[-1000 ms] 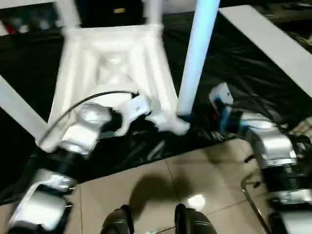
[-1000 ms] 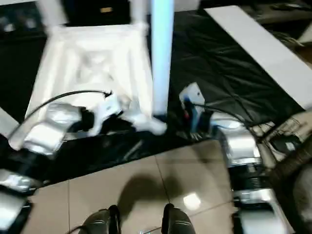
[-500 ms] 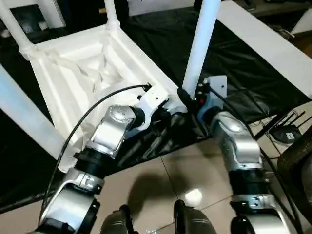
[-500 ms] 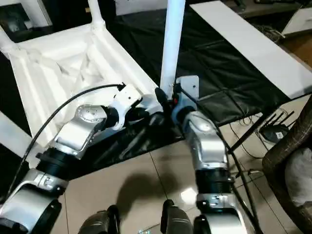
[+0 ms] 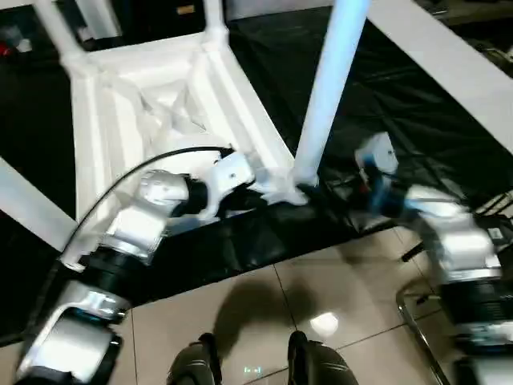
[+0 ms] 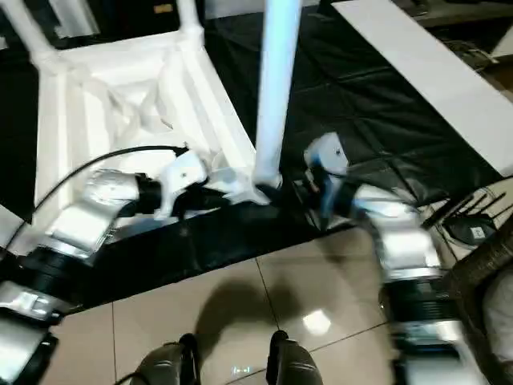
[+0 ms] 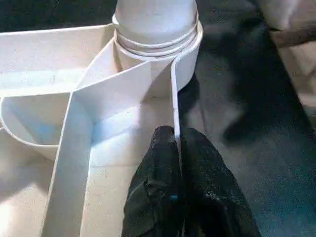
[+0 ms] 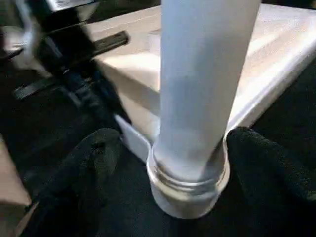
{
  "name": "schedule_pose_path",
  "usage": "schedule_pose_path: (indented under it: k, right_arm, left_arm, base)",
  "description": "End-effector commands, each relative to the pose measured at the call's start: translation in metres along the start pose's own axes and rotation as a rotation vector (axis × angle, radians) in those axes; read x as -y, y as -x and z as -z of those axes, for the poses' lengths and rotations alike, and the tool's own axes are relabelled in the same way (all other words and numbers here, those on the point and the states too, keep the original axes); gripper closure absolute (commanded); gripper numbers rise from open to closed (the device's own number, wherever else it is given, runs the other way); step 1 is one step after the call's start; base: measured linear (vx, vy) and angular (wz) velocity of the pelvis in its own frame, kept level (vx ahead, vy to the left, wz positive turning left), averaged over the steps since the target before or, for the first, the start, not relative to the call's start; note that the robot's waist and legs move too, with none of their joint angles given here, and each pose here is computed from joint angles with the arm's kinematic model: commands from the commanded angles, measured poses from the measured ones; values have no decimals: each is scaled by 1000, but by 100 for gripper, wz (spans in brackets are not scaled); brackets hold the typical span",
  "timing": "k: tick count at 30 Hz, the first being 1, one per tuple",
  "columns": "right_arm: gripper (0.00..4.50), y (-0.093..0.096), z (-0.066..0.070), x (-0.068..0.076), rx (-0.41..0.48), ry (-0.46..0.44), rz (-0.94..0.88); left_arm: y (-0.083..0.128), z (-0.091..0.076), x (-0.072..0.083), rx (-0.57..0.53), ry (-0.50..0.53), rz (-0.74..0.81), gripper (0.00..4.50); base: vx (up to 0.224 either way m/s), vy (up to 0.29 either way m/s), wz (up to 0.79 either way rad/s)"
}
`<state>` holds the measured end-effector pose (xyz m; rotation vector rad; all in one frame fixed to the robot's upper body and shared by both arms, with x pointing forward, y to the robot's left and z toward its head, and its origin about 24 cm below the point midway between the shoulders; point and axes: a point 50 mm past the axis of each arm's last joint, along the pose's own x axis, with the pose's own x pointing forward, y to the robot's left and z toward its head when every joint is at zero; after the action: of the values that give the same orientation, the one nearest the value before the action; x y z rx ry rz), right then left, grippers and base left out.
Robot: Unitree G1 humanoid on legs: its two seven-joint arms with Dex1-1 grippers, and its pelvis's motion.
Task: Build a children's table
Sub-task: Rotate leg to tighten
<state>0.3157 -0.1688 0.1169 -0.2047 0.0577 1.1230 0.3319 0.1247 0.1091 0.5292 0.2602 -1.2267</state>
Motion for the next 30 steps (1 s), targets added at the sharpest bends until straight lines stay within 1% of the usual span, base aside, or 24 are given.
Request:
schedule_pose_path:
  k: [1,5,7,10,12,14,16,17,19,23,24,29,30]
  right_arm:
    - [68,0,0,-4,8,10,-103]
    - [68,5,-3,1,-8,36,-201]
    - [68,4,-3,2,-15,38,-217]
    - [68,2,-5,5,-28,36,-303]
    - [93,0,-5,4,-28,35,-320]
    - [93,-1,-5,4,-27,34,-334]
    - [119,-6,-6,-1,-21,18,-413]
    - [119,-7,-6,-2,-21,15,-426]
    - [139,-9,-5,-4,-26,8,-461]
    - [174,-12,-4,-6,-31,2,-497]
    - [174,-13,-3,-6,-36,-2,-514]
    - [226,-14,-2,-8,-45,-19,-552]
    - [226,-14,-2,-8,-46,-22,-556]
  left_arm:
    - [-4,-1,10,8,-48,129,450]
    - [2,1,11,6,-85,238,450]
    - [3,2,12,-1,-93,268,450]
    - [5,2,16,-25,-132,379,450]
    - [5,2,16,-32,-140,391,450]
    - [5,2,17,-38,-147,399,450]
    - [5,2,16,-46,-165,413,450]
    - [5,2,15,-47,-167,414,450]
    - [5,3,15,-48,-170,419,450]
    - [5,4,16,-53,-174,427,450]
    - [6,4,16,-55,-176,430,450]
    - [7,7,16,-64,-179,431,450]
    - [7,7,15,-65,-178,431,450]
  base:
    - [0,0,0]
    - [0,0,0]
    - [0,0,0]
    - [0,0,0]
    - [0,0,0]
    - [0,0,0]
    - [0,0,0]
    - [0,0,0]
    - [0,0,0]
    - [0,0,0]
    - [0,0,0]
    - [0,0,0]
    - [0,0,0]
